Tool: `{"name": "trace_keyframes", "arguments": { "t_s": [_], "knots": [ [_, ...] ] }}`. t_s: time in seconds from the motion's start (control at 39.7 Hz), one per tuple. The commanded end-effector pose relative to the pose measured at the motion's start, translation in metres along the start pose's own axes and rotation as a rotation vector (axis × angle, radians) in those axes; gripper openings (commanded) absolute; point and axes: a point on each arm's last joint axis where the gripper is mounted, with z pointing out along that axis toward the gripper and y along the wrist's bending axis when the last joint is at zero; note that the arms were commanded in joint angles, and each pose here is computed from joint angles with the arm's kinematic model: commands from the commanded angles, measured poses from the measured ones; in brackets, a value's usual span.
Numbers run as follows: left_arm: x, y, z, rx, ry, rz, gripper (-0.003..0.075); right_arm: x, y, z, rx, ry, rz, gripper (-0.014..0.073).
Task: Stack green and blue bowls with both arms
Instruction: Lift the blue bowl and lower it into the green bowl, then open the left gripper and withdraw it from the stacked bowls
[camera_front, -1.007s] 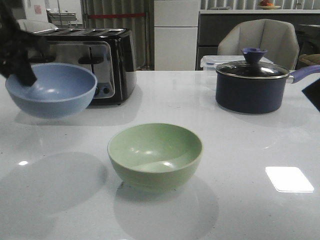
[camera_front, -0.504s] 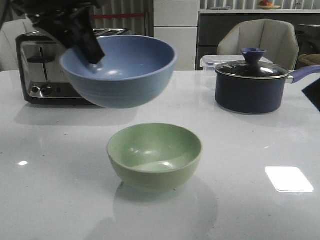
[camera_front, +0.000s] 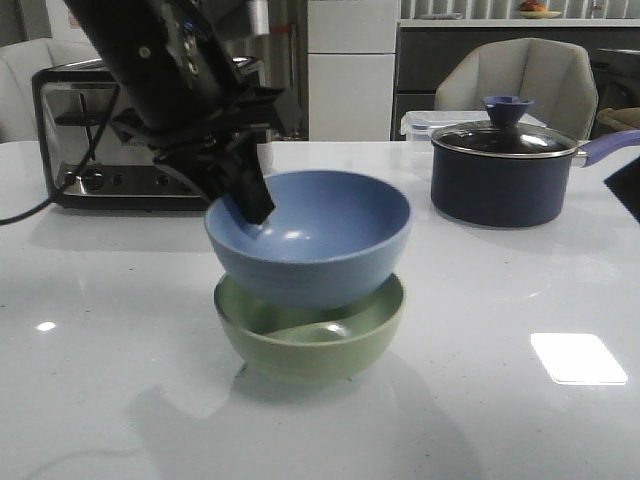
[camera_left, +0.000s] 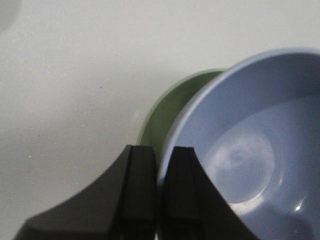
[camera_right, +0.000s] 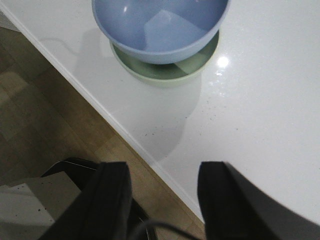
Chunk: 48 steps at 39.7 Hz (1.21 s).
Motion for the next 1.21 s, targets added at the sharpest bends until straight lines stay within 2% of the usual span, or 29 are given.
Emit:
{"name": "trace_keyframes", "arguments": {
  "t_s": [0.0,0.13,0.2,0.35,0.4,0.5,0.71,0.91,1.06,1.18],
  "knots": [
    [-0.012,-0.007,-0.011,0.022,-0.081,-0.009,0.0099,-0.012,-0.001,-0.005,0.015,-0.086,-0.007,0.0433],
    [-0.011,-0.005,-0.003,0.022,-0.057,-0.014,0.012,-0.012,-0.001,-0.005,0.015,-0.086,-0.007,0.0433],
    [-0.012,-0.006,-0.003,0.032,-0.066,-0.025,0.0188,-0.012,-0.001,-0.005,0.015,-0.086,-0.007,0.0433],
    [-0.011,-0.008,-0.005,0.045,-0.047,-0.03,0.0387,-0.013,-0.001,-0.005,0.017,-0.093,-0.007,0.0433],
    [-0.012,-0.008,-0.01,0.046,-0.049,-0.026,0.0418,-0.013,-0.001,-0.005,0.017,-0.094,-0.007,0.0433],
    [-0.014,-0.013,-0.03,0.047,-0.101,0.006,0.0416,-0.013,-0.001,-0.005,0.018,-0.095,-0.007,0.0433],
    [-0.006,-0.032,-0.102,0.036,-0.246,0.092,0.0416,-0.013,-0.002,-0.005,0.026,-0.093,-0.016,0.0433],
    [0.044,-0.045,-0.159,-0.018,-0.339,0.181,0.0416,-0.012,-0.005,-0.01,0.065,-0.11,-0.036,0.0433],
    [0.09,-0.043,-0.185,-0.09,-0.38,0.229,0.0416,-0.008,-0.011,-0.017,0.117,-0.095,0.024,0.0433],
    [0.129,-0.04,-0.2,-0.128,-0.423,0.21,0.0416,-0.002,-0.01,-0.024,0.116,-0.075,0.032,0.0433]
  ]
}}
